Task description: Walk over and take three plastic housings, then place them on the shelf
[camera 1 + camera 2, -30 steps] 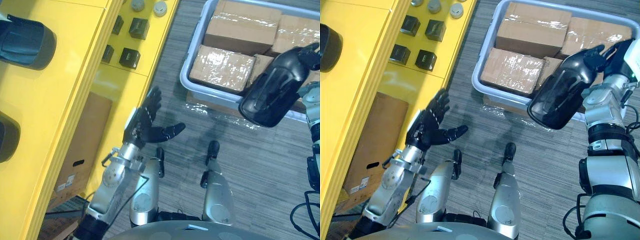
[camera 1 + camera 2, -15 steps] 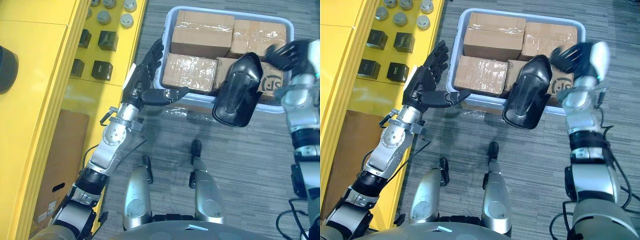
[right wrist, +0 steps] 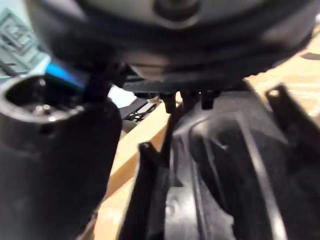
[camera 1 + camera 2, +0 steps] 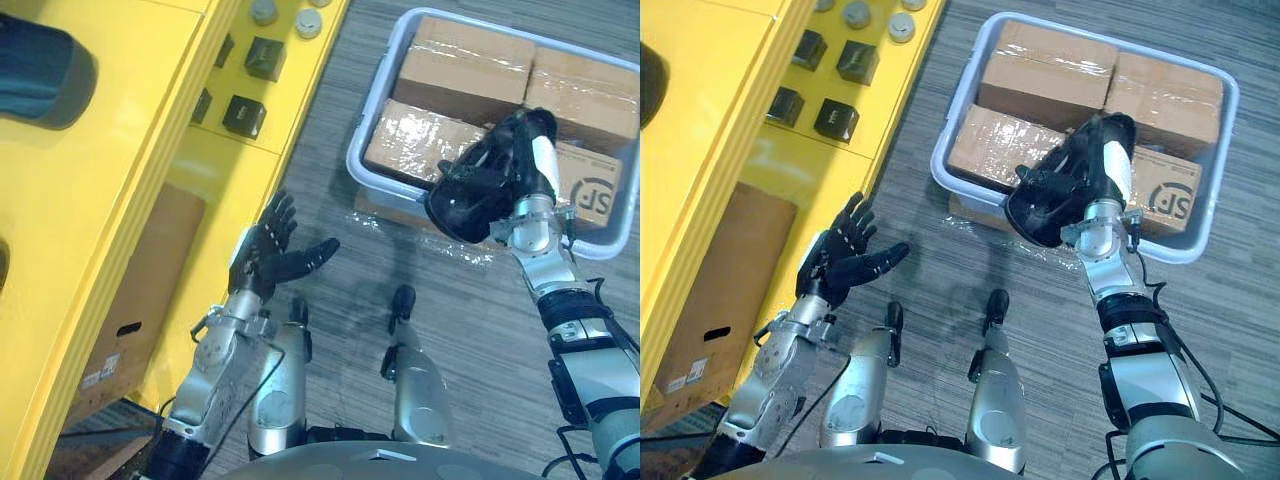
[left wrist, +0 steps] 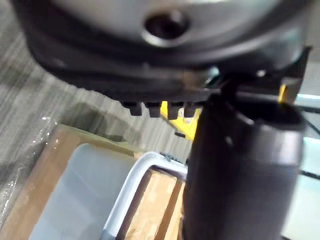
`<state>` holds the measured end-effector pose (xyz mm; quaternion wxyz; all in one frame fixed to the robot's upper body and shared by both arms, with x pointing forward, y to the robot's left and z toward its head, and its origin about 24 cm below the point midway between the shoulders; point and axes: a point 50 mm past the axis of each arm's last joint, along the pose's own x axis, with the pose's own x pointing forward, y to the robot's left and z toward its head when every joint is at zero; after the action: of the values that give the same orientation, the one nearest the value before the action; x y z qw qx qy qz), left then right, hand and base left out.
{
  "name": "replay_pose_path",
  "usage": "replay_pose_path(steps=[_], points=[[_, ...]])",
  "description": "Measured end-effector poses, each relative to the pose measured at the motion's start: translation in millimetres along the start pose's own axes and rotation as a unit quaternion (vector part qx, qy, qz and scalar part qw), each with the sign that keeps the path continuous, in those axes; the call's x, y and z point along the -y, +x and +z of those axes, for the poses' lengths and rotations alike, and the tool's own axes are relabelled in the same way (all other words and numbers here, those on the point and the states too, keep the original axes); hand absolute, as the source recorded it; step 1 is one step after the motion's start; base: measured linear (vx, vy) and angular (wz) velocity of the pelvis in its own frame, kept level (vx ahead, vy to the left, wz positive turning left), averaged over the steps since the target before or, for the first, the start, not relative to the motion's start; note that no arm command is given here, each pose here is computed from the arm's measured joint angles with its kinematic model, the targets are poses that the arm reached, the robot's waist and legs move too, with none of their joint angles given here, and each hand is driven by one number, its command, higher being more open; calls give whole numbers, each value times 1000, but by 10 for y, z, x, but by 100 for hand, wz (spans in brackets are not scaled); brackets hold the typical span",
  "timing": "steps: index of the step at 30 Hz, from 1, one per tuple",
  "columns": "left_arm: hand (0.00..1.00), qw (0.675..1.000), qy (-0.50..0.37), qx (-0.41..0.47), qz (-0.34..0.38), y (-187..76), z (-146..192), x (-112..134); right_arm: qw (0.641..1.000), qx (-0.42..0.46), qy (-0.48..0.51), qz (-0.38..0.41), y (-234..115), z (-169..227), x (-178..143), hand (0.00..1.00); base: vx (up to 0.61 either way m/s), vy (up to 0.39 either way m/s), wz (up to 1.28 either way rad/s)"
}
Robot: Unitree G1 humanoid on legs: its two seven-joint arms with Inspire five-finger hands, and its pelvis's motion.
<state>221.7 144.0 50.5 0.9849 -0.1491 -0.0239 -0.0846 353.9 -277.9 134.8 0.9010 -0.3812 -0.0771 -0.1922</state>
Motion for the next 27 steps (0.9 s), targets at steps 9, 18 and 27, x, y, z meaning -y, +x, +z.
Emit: replay_pose_path(steps=[9,18,27], points=[[100,997,-31,64,-3,-14,248,61,992,-111,3,-53,-5,-282,136,100,-29,57,2],[100,998,-32,55,2,-79,213,34,987,-87,19,-133,50,-175,412,100,-14,17,1],[100,996,-53,71,9,-111,245,52,972,41,51,-226,-122,173,785,100,-17,42,-8]])
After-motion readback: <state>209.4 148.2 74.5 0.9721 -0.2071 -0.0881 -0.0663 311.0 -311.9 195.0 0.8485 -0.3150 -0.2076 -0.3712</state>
